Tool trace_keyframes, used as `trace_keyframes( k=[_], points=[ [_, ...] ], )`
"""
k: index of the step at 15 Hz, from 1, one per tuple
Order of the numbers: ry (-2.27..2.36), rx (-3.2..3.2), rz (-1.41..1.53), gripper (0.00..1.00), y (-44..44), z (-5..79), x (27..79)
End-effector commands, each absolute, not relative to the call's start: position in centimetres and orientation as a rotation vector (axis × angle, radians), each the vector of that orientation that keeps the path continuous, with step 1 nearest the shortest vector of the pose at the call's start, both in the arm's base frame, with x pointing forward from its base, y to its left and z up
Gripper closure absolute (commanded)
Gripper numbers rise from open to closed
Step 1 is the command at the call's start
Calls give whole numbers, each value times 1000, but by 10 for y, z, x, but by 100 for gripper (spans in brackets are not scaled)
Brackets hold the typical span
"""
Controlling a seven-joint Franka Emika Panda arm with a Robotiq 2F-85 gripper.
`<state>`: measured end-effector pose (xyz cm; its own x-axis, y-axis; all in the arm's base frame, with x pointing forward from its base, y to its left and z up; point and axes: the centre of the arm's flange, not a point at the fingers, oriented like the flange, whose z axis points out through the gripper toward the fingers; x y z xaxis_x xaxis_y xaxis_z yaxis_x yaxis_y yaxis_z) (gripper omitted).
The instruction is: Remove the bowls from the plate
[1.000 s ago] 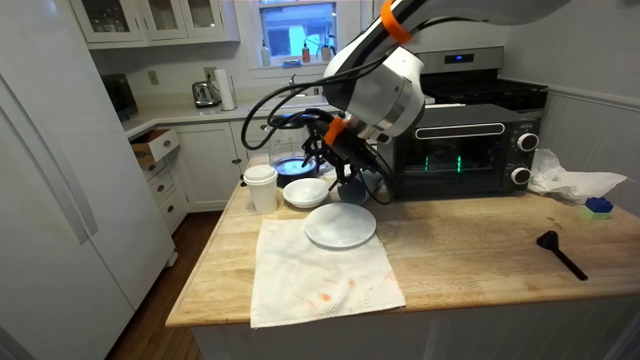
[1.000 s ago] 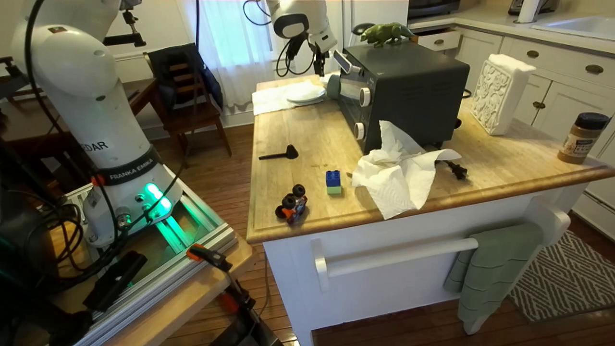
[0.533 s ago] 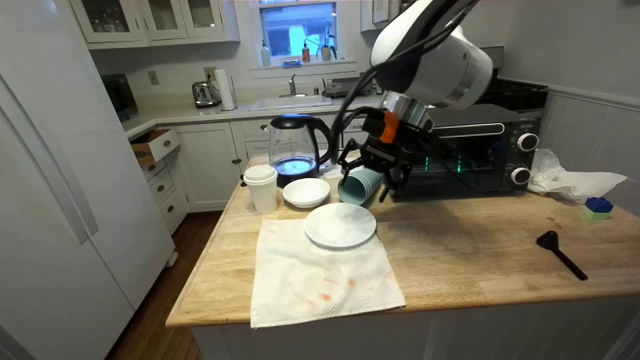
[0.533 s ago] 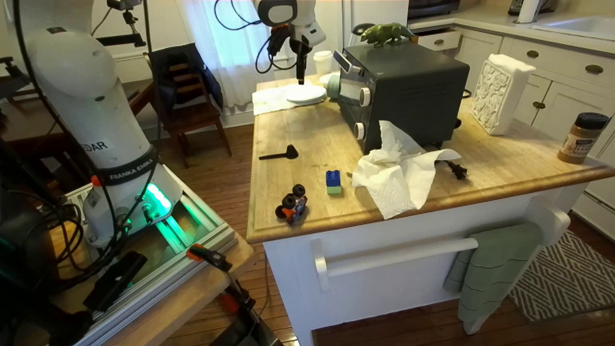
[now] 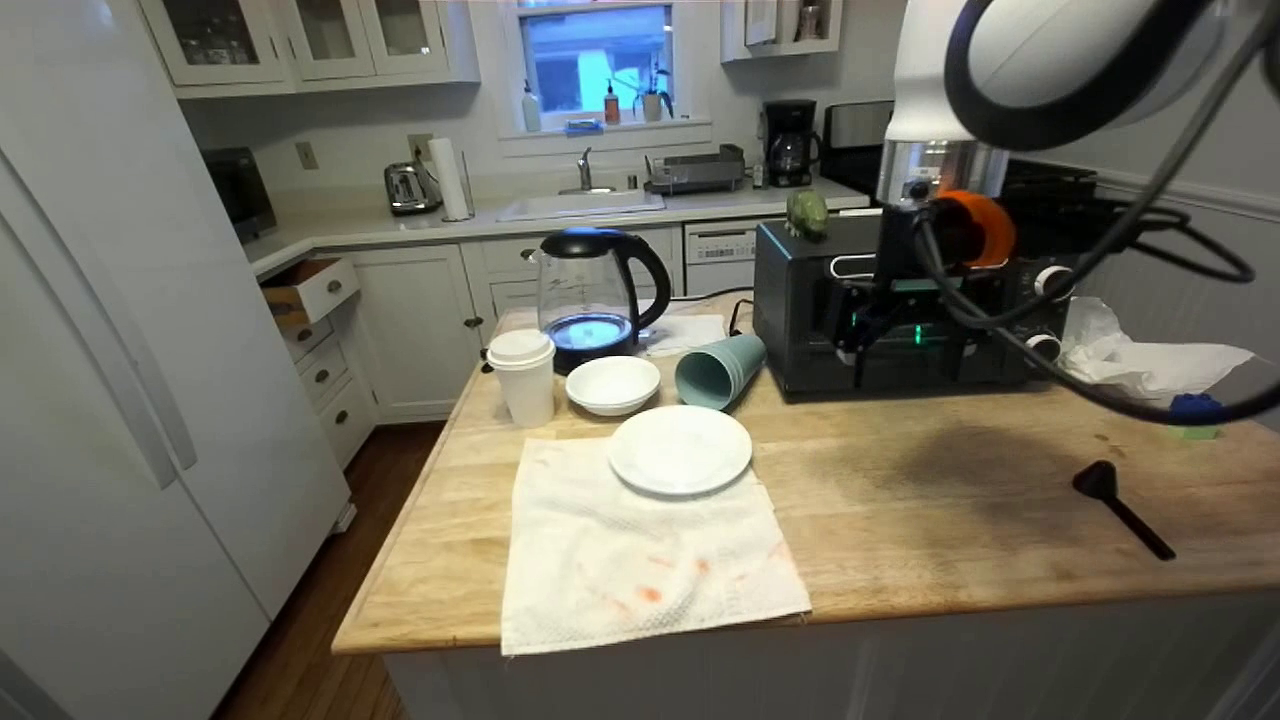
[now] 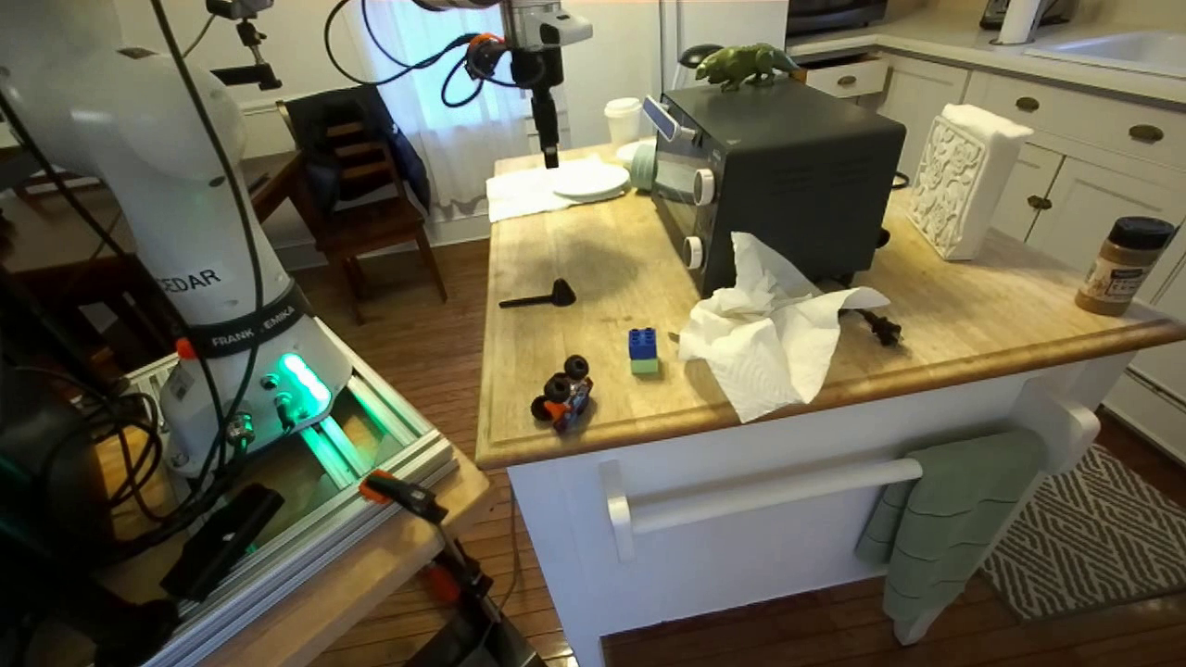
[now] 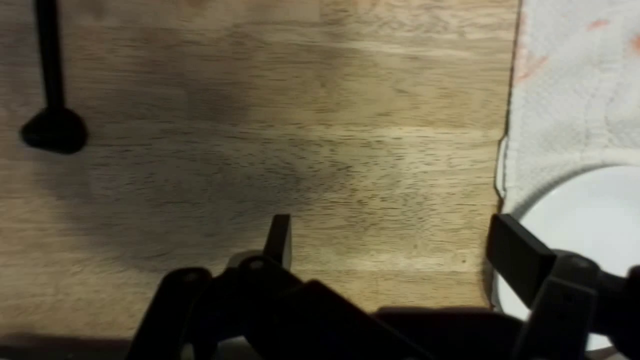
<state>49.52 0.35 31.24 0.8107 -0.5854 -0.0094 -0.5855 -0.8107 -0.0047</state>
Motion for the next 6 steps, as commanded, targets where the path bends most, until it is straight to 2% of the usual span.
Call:
trace_keyframes(
  k=[1, 2, 3, 6],
  points=[
    [802, -3184, -69, 0, 22, 372, 458],
    [719, -3218, -131, 0, 28, 380, 460],
    [808, -3163, -54, 0, 15, 348, 483],
    [797, -3171, -80, 0, 20, 359, 480]
  ],
)
